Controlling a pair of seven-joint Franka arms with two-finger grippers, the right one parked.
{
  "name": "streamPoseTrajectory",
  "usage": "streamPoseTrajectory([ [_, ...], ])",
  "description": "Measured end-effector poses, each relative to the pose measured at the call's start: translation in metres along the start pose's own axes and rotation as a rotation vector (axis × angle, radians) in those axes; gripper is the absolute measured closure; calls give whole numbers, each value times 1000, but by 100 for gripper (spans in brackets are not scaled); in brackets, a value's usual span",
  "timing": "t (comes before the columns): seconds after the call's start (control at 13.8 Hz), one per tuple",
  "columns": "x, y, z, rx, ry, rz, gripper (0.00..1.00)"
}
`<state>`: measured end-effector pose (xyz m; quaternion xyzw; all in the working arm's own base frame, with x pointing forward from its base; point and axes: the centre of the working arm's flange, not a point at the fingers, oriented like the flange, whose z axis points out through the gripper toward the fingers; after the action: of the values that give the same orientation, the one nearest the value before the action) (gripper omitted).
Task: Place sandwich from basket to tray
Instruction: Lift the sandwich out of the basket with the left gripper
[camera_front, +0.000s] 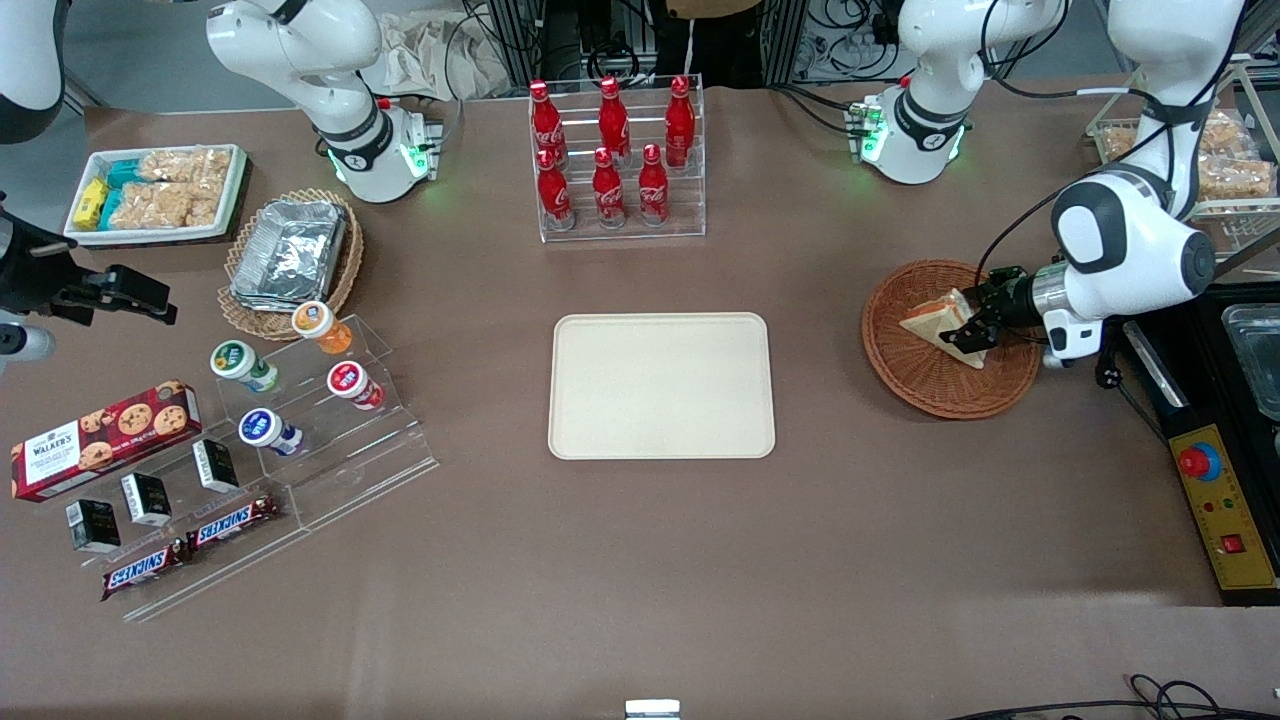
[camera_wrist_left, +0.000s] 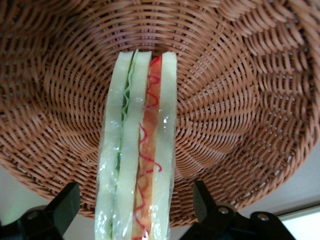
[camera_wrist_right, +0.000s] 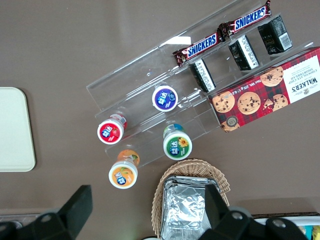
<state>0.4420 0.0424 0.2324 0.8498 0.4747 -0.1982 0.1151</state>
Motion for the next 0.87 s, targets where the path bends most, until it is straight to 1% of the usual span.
streamPoseTrajectory([
  [0.07, 1, 1, 5, 0, -4, -7, 0],
  [0.36, 0, 5, 27, 24, -16, -40, 2],
  [0.44, 1, 5, 28, 25, -17, -44, 9],
  [0.51, 1, 5, 29, 25, -16, -45, 20],
  [0.58, 2, 5, 28, 24, -15, -48, 21],
  [0.65, 2, 5, 28, 23, -14, -50, 26],
  [0.8, 2, 6, 26, 21, -13, -50, 48],
  [0.87, 2, 7, 25, 19, -11, -49, 57],
])
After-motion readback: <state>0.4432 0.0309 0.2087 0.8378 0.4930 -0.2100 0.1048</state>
